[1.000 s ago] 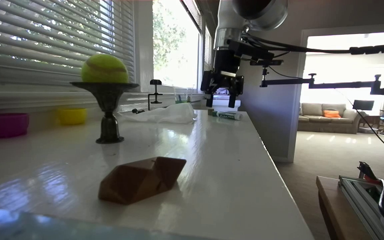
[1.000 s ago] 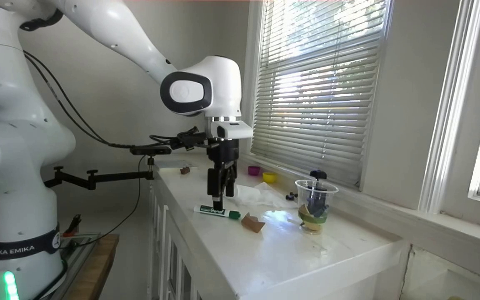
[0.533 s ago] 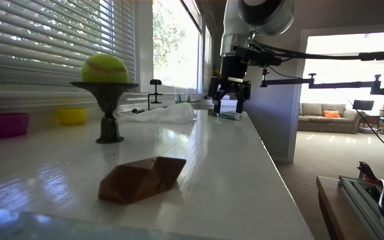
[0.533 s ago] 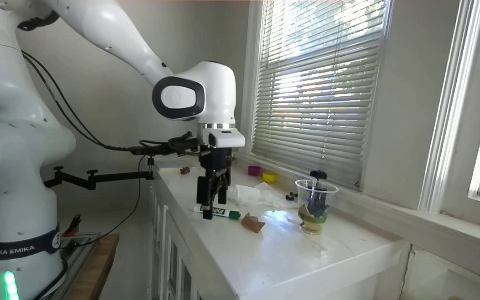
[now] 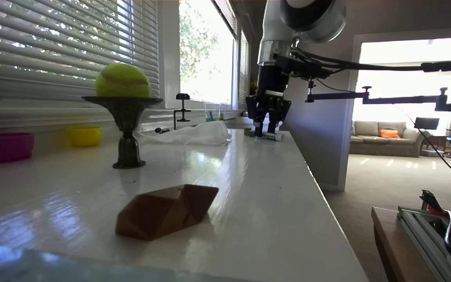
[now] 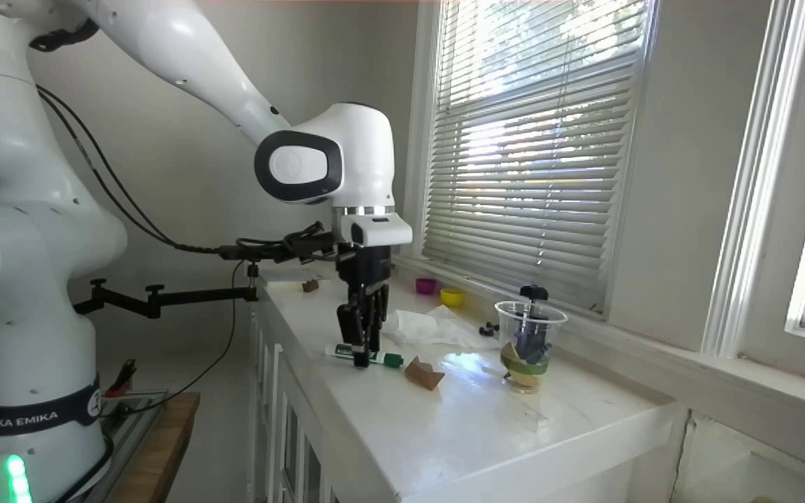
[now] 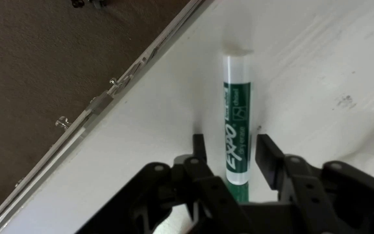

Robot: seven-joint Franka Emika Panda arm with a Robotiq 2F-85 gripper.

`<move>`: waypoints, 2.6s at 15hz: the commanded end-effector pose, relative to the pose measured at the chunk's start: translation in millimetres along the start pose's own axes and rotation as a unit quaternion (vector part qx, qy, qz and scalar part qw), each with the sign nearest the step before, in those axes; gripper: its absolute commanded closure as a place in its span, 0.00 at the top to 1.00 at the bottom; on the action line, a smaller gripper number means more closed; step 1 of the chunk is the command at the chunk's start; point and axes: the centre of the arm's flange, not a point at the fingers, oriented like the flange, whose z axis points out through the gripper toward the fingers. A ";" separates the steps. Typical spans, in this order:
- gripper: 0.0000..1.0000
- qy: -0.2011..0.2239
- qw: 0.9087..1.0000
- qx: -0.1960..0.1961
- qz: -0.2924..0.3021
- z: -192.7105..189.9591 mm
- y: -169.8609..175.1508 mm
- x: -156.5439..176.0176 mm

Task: Move the green marker to the left

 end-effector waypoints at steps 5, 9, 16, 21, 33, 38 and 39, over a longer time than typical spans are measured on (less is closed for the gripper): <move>0.05 0.014 1.000 0.008 0.002 -2.0 -2.6 -3.1; 0.05 0.031 0.999 0.040 0.012 -44.5 -18.4 -6.7; 0.05 0.108 0.986 0.119 -0.036 -130.7 -75.0 -16.2; 0.05 0.149 0.965 0.162 -0.142 -158.4 -127.0 -32.0; 0.05 0.165 0.959 0.164 -0.164 -167.3 -143.3 -42.3; 0.05 0.217 0.932 0.195 -0.215 -204.0 -182.6 -36.6; 0.05 0.228 0.922 0.202 -0.239 -214.2 -195.6 -36.5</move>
